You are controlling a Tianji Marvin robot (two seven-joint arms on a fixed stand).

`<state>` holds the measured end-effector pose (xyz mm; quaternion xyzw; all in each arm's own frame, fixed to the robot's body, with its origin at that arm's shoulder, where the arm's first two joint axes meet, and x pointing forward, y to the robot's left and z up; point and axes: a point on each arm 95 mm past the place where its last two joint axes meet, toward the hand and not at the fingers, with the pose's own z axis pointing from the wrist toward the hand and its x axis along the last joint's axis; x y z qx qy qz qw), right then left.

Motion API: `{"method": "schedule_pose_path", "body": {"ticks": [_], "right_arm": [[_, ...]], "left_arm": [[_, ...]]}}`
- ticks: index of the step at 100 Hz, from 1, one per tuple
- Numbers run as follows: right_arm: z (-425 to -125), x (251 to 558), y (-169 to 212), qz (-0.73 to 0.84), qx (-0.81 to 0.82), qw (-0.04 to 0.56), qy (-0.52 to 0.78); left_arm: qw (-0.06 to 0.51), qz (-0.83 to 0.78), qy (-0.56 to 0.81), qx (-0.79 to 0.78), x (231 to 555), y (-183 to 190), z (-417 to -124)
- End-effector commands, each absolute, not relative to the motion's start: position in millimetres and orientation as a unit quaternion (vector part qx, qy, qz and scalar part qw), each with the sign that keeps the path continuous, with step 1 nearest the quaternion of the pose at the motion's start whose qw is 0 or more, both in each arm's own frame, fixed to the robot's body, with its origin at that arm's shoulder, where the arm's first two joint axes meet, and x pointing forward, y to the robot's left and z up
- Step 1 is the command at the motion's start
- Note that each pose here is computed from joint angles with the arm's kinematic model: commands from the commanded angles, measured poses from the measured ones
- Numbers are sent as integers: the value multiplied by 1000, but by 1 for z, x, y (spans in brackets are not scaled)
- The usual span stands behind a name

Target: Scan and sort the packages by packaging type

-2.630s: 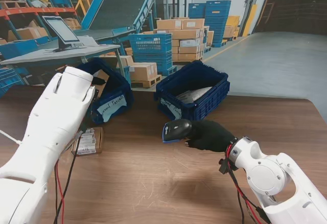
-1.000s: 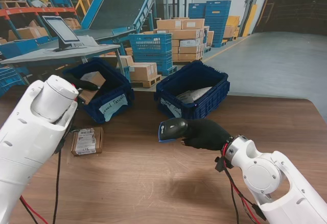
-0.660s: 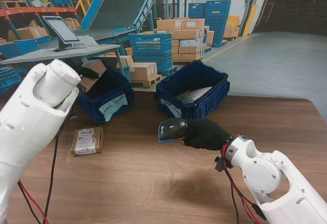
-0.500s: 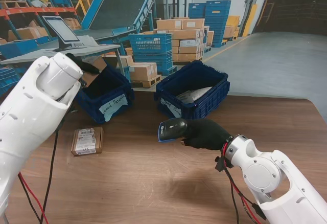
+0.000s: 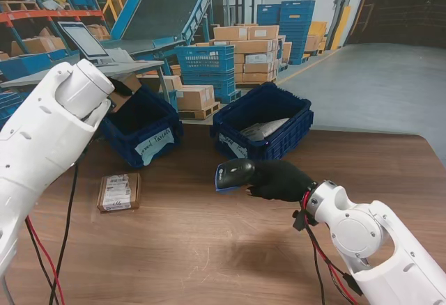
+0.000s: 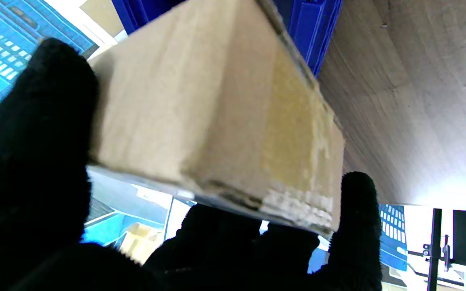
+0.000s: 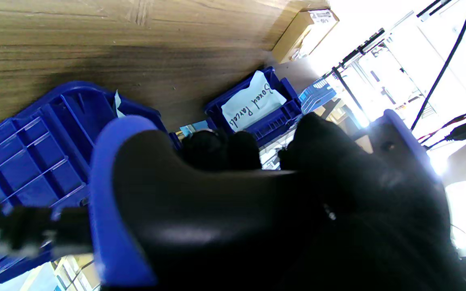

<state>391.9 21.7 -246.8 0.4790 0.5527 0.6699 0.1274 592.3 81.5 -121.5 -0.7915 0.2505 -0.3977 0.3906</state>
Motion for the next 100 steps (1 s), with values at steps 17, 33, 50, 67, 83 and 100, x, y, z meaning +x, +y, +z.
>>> {"method": "schedule_pose_path", "body": {"ticks": [17,33,50,67,83,100], "right_arm": [[-247,392,25,666,481,123,557],[-248,392,24,663,484,120,558],[-250,393,24,663,485,117,558],[-249,392,24,664,485,117,558],[-249,390,22,664,486,118,556],[-249,389,22,664,486,118,555]], "left_arm": [[374,-390,287,-791,601,74,-121],[376,-385,302,-787,603,73,-120],[374,-382,311,-786,601,72,-121],[367,-373,326,-787,598,70,-119],[366,-371,331,-787,597,70,-119],[364,-370,334,-786,596,70,-118]]}}
